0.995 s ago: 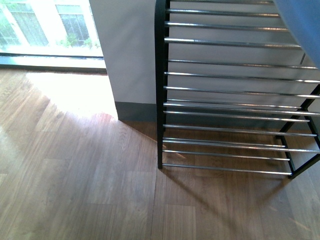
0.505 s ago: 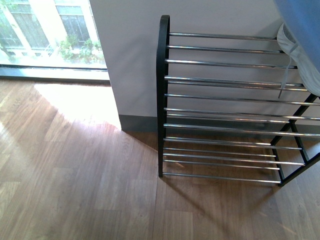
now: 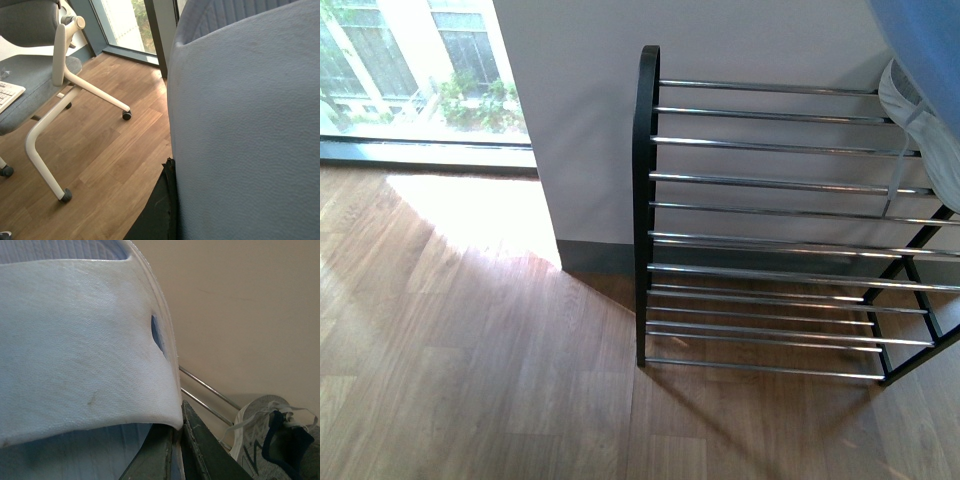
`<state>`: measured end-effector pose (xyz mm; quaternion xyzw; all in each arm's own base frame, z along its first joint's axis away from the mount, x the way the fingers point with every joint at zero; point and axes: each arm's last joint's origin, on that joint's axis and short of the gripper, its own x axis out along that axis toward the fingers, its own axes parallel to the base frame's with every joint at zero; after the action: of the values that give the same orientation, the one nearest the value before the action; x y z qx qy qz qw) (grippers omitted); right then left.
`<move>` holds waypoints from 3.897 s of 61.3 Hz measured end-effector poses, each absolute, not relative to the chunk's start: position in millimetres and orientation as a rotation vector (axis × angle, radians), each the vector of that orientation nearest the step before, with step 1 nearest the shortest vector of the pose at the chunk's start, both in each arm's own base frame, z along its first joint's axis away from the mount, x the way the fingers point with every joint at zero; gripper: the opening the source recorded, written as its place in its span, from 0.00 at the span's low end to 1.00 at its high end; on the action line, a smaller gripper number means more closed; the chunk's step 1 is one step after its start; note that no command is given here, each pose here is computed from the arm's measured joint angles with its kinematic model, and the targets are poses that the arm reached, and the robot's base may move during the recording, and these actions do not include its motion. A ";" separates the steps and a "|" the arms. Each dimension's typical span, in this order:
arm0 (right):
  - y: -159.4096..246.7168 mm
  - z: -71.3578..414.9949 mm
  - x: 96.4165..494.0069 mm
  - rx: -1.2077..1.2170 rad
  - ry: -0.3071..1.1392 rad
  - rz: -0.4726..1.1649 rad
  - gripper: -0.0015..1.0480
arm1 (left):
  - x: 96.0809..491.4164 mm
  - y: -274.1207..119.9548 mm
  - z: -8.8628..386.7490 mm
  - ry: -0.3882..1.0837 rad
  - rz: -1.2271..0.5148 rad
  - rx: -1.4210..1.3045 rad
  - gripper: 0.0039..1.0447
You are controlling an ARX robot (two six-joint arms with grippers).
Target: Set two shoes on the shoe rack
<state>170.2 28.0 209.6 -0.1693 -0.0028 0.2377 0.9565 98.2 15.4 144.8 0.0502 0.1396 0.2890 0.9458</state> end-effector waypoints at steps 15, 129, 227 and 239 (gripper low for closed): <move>43.6 217.2 194.0 -0.266 0.119 0.427 0.02 | 98.2 15.3 144.8 0.284 0.587 0.102 0.02; 30.9 240.1 309.3 -0.024 0.015 0.001 0.63 | 98.2 15.3 144.8 0.284 0.588 0.102 0.02; 0.1 171.5 129.2 -0.010 -0.013 0.001 0.02 | 98.2 15.3 144.8 0.284 0.588 0.102 0.02; 0.1 172.7 122.8 -0.010 -0.018 0.001 0.02 | 98.2 15.3 144.8 0.284 0.588 0.102 0.02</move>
<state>122.8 0.1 172.7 -0.0052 -0.0089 0.0007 0.9999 98.2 15.3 144.8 0.0501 0.1396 0.2886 0.9459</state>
